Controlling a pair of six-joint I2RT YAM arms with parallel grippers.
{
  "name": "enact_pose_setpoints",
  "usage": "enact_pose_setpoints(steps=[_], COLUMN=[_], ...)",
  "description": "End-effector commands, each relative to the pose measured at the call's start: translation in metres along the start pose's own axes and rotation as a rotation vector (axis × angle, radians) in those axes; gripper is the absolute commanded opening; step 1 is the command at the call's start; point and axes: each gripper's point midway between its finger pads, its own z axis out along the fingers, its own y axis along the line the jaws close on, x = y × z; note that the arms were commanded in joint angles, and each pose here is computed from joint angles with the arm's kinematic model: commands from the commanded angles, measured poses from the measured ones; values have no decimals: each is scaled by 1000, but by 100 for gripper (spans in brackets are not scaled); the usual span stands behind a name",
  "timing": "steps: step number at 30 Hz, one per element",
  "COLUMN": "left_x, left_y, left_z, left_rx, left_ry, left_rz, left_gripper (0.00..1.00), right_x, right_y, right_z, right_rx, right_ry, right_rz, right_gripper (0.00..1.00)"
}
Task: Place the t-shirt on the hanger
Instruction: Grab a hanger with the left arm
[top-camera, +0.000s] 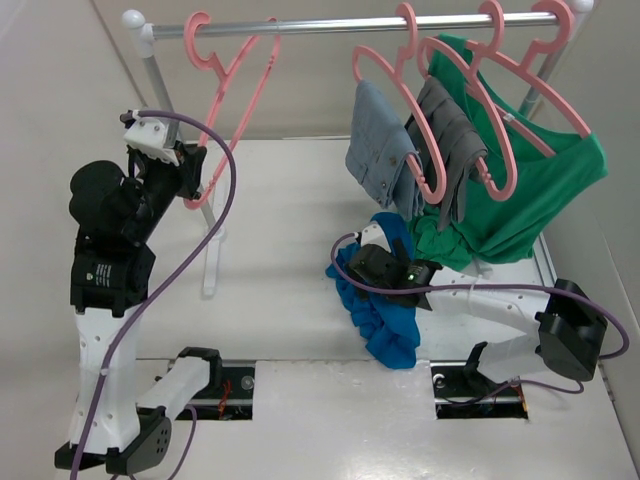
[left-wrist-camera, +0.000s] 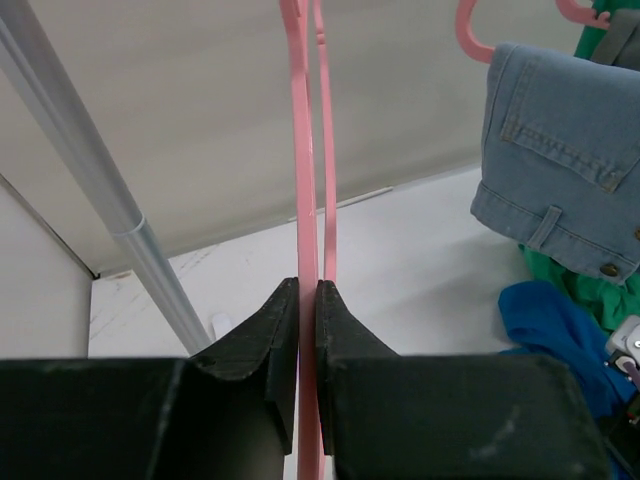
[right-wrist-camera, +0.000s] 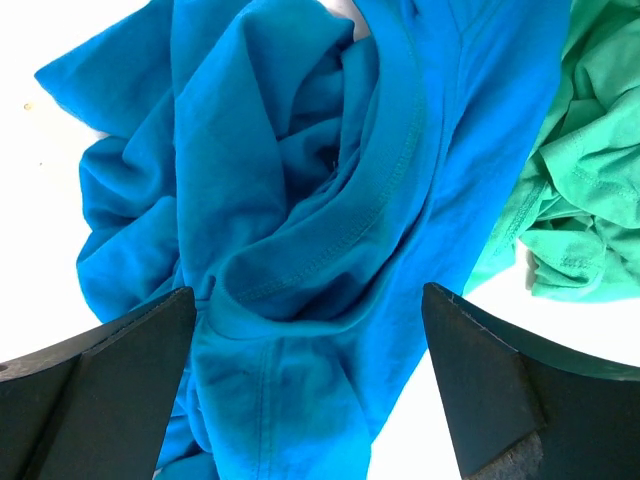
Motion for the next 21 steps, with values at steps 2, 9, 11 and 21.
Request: enact_pose_setpoints(steps=[2, 9, 11, 21], left_x=[-16, -49, -62, -69], left_y=[2, 2, 4, 5], left_z=[-1, -7, -10, -21], left_rx=[-6, -15, -30, -49], left_ry=[-83, -236, -279, -317], left_rz=[45, 95, 113, 138], left_gripper=[0, 0, 0, 0], right_x=[-19, -26, -28, -39], right_y=[2, -2, -3, -6], right_z=[-4, -11, -13, -23], right_rx=[-12, -13, -15, -34], right_ry=[-43, -72, -80, -118], right_rz=[26, 26, 31, 29], right_gripper=[99, 99, 99, 99])
